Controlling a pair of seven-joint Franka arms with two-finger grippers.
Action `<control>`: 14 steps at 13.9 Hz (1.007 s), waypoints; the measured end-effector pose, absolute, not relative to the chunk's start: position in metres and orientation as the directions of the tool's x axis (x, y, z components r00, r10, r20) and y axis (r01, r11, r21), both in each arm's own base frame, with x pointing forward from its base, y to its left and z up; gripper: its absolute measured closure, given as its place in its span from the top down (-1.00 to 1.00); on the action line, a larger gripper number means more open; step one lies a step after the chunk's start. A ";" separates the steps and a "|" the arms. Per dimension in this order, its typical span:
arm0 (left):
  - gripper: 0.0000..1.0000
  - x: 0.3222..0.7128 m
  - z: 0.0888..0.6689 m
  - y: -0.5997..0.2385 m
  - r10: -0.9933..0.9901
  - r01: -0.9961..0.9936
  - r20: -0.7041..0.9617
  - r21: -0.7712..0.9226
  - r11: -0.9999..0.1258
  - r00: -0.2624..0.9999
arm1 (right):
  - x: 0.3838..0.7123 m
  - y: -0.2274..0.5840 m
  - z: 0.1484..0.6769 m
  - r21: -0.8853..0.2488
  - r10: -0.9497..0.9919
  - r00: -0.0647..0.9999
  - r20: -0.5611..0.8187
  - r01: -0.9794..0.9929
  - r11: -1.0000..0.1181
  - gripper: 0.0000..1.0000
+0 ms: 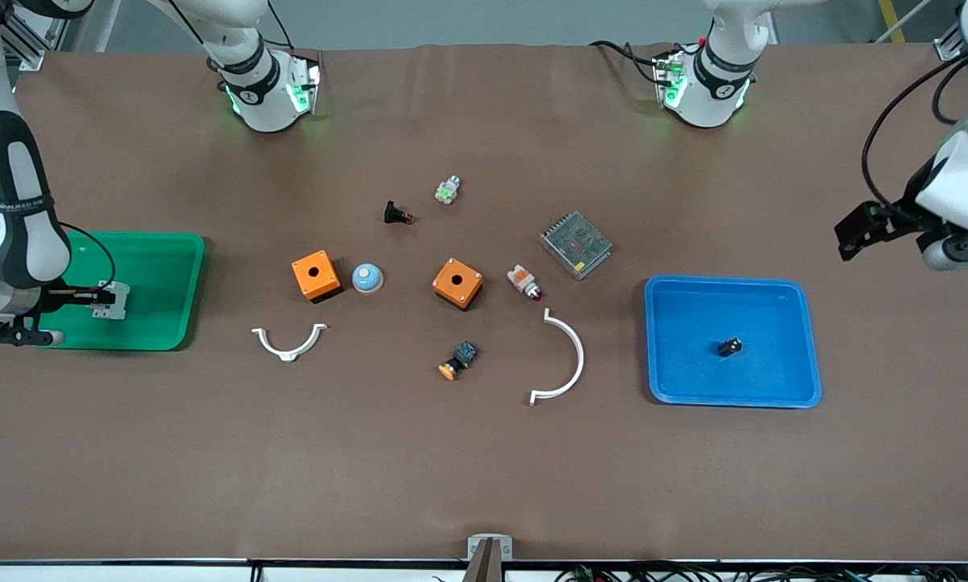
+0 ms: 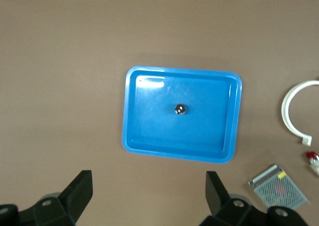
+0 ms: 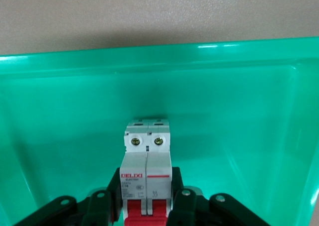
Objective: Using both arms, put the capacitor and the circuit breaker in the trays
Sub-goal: 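Open the right gripper over the green tray while the left gripper withdraws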
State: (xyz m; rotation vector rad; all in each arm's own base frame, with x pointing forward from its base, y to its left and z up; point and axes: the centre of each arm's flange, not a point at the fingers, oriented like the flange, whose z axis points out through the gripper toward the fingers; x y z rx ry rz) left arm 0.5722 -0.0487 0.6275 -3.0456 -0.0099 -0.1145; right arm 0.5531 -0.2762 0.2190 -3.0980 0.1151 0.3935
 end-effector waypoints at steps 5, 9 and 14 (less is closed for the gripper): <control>1.00 0.545 0.651 -0.028 -0.033 -0.033 0.010 -0.024 -0.999 0.999 | 0.555 -0.270 0.269 -0.019 -0.067 0.966 -0.251 -0.074 -0.997 0.91; 1.00 0.535 0.651 -0.045 -0.043 -0.043 -0.002 -0.021 -0.999 0.999 | 0.554 -0.216 0.386 -0.018 -0.088 0.967 -0.241 -0.095 -0.995 1.00; 1.00 0.527 0.653 -0.066 -0.026 -0.026 -0.003 -0.024 -0.999 1.000 | 0.544 -0.094 0.484 0.006 -0.136 0.966 -0.220 -0.138 -0.990 1.00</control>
